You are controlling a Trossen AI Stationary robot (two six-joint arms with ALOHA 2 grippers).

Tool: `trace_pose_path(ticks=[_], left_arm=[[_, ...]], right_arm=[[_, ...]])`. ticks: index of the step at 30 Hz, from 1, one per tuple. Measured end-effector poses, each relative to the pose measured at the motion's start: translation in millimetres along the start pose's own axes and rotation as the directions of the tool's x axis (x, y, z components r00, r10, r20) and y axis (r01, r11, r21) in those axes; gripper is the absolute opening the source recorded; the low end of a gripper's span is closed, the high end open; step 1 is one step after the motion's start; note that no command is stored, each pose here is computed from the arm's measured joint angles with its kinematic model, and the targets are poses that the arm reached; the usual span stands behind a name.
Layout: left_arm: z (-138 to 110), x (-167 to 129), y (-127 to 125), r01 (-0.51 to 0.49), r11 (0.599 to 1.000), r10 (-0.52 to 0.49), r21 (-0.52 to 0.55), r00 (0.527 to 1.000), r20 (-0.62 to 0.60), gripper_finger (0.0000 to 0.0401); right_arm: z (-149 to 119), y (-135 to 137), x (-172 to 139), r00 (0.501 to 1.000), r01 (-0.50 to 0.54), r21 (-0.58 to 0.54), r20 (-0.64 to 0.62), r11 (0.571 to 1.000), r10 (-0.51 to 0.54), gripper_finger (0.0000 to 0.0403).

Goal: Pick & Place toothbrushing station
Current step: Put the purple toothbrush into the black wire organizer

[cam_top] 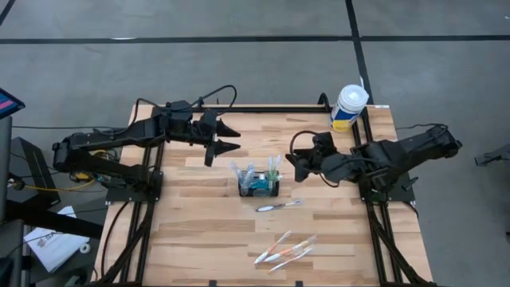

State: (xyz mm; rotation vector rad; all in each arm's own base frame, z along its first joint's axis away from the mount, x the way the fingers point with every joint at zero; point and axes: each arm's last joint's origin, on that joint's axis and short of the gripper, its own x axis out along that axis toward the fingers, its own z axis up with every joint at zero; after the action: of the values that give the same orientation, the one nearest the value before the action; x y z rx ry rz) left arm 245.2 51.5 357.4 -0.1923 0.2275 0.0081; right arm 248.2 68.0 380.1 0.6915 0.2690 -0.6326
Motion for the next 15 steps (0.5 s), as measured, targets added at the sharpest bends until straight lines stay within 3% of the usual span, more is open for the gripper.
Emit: trace_pose_path(ticks=[11, 15], left_arm=[[-9.5, -0.9, 18.2, -0.064, 0.998, 0.065, 0.027, 0.998, -0.025, 0.0198], [-23.7, 2.5, 27.7, -0.004, 0.999, 0.001, -0.033, 0.995, -0.095, 0.0198]], right_arm=[[8.7, -8.0, 9.0, 0.998, 0.052, 0.125, 0.018, 0.991, -0.055, 0.0185], [12.7, -12.1, 12.9, 0.996, 0.078, 0.158, 0.026, 0.984, -0.083, 0.0183]])
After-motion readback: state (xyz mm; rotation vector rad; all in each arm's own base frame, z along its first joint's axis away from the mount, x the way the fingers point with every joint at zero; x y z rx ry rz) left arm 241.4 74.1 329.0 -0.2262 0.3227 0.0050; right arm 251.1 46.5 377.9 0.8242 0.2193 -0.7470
